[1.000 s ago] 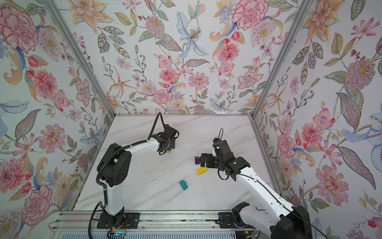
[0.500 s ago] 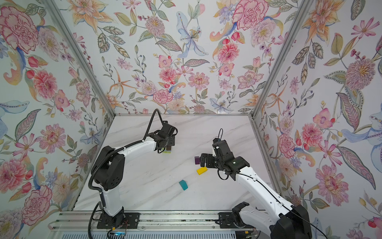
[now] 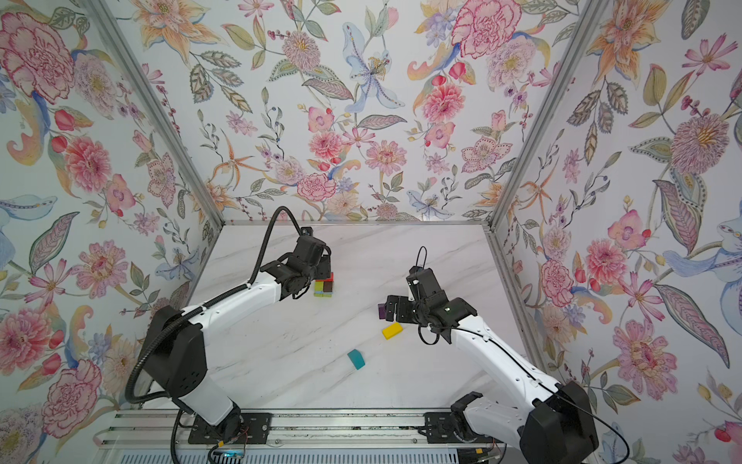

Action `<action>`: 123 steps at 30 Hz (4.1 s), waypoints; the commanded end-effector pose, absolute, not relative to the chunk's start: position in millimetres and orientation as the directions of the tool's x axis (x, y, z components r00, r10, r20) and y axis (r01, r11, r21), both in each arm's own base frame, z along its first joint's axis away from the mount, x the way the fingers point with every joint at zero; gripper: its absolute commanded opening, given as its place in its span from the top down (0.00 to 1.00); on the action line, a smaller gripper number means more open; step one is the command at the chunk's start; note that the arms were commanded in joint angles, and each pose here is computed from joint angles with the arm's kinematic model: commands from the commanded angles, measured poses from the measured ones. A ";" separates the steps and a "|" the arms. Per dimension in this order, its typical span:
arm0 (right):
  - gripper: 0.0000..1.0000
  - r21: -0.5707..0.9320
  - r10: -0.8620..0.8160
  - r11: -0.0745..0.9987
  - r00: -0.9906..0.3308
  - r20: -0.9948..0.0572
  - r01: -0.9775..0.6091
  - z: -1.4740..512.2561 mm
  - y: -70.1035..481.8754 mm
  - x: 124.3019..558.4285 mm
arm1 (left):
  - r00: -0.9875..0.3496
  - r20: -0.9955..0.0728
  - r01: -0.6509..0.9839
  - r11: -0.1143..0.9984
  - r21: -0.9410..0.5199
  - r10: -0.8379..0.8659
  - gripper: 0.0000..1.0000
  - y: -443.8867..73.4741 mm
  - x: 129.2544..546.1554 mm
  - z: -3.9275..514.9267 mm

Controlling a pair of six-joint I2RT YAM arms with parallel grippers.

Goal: Build the wood block tower

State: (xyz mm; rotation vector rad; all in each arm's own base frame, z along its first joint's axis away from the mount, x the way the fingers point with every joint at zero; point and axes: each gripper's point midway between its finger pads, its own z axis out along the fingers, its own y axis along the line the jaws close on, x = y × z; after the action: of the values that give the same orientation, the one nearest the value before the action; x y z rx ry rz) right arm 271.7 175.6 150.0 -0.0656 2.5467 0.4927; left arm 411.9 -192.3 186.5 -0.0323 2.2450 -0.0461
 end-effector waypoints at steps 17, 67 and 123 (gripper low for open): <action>0.01 0.254 0.040 0.961 -0.848 -0.529 -0.113 148.1 188.4 282.6 | -0.634 -0.759 0.020 0.977 -0.212 -0.151 0.22 -142.8 292.5 140.4; 0.01 0.336 -0.059 0.924 -0.936 -0.346 -0.182 54.4 288.2 249.7 | -0.609 -0.783 0.068 0.975 -0.213 -0.129 0.15 -145.8 243.2 140.0; 0.01 0.332 -0.109 0.917 -0.939 -0.327 -0.222 47.1 282.3 248.7 | -0.634 -0.771 0.132 0.974 -0.187 -0.062 0.13 -156.7 248.4 126.9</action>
State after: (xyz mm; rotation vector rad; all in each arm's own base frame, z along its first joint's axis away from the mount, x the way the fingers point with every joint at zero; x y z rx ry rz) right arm 243.5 279.1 38.8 -0.2694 2.7913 0.5342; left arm 249.0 -168.3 131.5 0.0528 2.2409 -0.3362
